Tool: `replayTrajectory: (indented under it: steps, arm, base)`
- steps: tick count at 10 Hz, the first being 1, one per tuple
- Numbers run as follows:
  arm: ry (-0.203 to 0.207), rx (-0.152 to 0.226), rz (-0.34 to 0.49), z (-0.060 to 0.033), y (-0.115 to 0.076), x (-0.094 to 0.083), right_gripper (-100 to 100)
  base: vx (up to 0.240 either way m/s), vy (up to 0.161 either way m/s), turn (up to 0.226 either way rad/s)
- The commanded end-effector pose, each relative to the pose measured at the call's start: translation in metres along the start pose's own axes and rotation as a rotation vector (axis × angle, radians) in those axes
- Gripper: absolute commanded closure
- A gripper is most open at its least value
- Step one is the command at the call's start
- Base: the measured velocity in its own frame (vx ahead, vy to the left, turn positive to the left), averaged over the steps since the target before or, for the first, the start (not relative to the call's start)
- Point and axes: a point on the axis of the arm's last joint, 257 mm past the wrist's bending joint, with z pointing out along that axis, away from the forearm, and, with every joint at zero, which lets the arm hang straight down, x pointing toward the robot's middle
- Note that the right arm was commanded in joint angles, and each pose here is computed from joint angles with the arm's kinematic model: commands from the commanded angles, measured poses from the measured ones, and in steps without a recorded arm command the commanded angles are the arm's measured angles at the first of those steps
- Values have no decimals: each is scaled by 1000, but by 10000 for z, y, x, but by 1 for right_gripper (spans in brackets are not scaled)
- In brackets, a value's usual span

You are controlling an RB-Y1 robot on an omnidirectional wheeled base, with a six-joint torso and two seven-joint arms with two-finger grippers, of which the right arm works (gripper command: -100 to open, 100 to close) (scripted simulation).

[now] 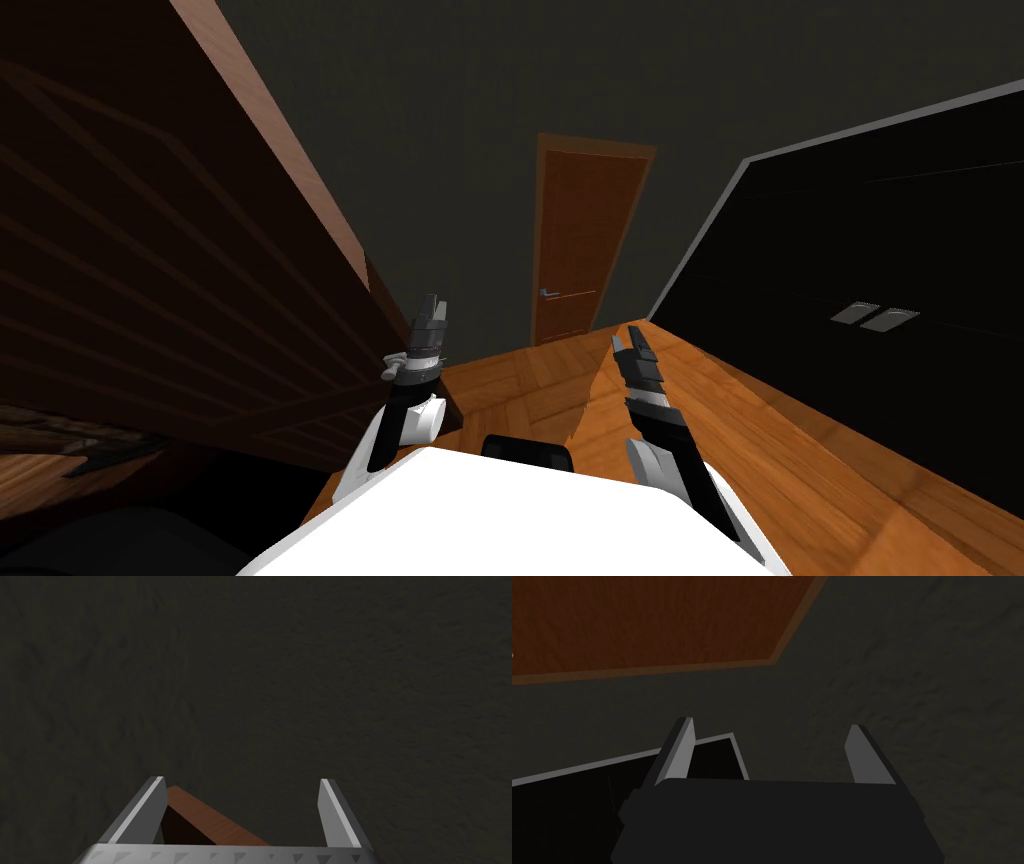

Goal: Pull the door open

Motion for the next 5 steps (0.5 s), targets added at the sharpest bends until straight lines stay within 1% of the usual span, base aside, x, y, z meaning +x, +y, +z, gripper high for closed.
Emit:
replayTrajectory:
  steps: [1,3,5]
  arm:
    - [5,13,7,-13,-100,9,-100]
    - [12,30,15,-40,-227,18,-100]
    - [17,49,23,-71,-360,26,-100]
  base:
    - [104,-34,85]
    - [100,-14,77]
    - [89,-32,85]
